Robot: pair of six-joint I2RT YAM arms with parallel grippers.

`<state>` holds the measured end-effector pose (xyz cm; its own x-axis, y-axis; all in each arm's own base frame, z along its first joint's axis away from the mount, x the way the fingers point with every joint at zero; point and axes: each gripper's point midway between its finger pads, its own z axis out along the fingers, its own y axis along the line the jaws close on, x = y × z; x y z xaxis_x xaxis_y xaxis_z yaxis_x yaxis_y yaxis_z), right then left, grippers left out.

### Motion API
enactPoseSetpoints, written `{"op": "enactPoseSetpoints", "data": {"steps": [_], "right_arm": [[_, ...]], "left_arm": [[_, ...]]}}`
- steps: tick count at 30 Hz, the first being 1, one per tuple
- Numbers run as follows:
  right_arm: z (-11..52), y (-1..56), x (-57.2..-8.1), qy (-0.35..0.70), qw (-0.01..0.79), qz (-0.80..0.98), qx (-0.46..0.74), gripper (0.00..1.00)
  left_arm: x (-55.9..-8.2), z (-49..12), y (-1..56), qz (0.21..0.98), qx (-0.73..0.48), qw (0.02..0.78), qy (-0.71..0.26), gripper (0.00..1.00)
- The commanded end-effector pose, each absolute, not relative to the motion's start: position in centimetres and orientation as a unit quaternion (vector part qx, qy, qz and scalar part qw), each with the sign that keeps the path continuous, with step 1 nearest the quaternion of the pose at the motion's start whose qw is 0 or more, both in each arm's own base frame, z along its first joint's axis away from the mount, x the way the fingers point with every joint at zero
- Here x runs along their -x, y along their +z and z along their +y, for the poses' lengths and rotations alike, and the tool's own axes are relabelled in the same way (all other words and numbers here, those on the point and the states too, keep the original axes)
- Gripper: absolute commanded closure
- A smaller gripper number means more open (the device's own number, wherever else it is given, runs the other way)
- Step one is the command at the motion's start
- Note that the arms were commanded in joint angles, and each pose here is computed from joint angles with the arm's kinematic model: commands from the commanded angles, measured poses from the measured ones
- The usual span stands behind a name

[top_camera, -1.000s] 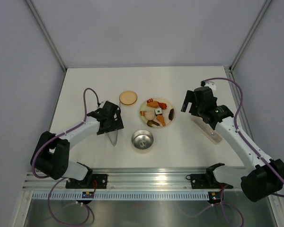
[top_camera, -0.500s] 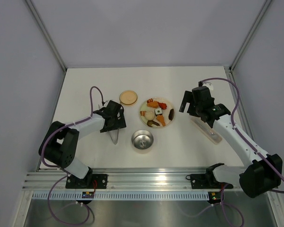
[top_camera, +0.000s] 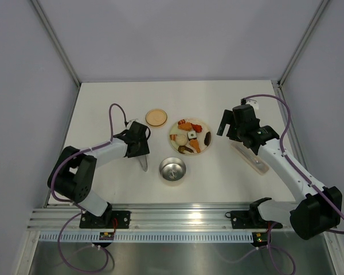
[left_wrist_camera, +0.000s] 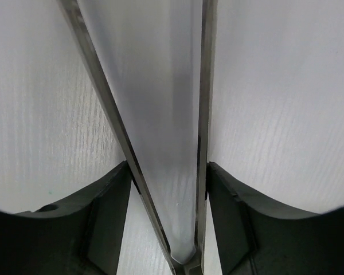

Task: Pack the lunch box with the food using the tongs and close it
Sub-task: Pick up the clamp at the center of the board.

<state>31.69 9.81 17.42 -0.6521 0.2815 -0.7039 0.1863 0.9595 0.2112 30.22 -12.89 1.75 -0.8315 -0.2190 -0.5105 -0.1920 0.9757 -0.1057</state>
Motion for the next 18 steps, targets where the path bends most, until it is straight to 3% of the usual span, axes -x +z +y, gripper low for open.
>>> {"op": "enactPoseSetpoints", "data": {"steps": [1,14,18], "right_arm": [[10.1,17.8,-31.7,0.074,0.403,0.902,-0.136,0.01],[10.0,17.9,-31.8,0.07,0.406,0.901,-0.138,0.01],[9.7,18.4,-31.7,0.066,0.413,0.898,-0.139,0.01]], "left_arm": [[-31.0,-12.9,2.8,0.948,0.111,0.298,-0.03,0.47],[-30.7,-11.5,8.8,0.933,0.088,0.348,-0.021,0.76],[-30.4,-11.7,11.6,0.93,0.06,0.361,-0.033,0.8]]}}
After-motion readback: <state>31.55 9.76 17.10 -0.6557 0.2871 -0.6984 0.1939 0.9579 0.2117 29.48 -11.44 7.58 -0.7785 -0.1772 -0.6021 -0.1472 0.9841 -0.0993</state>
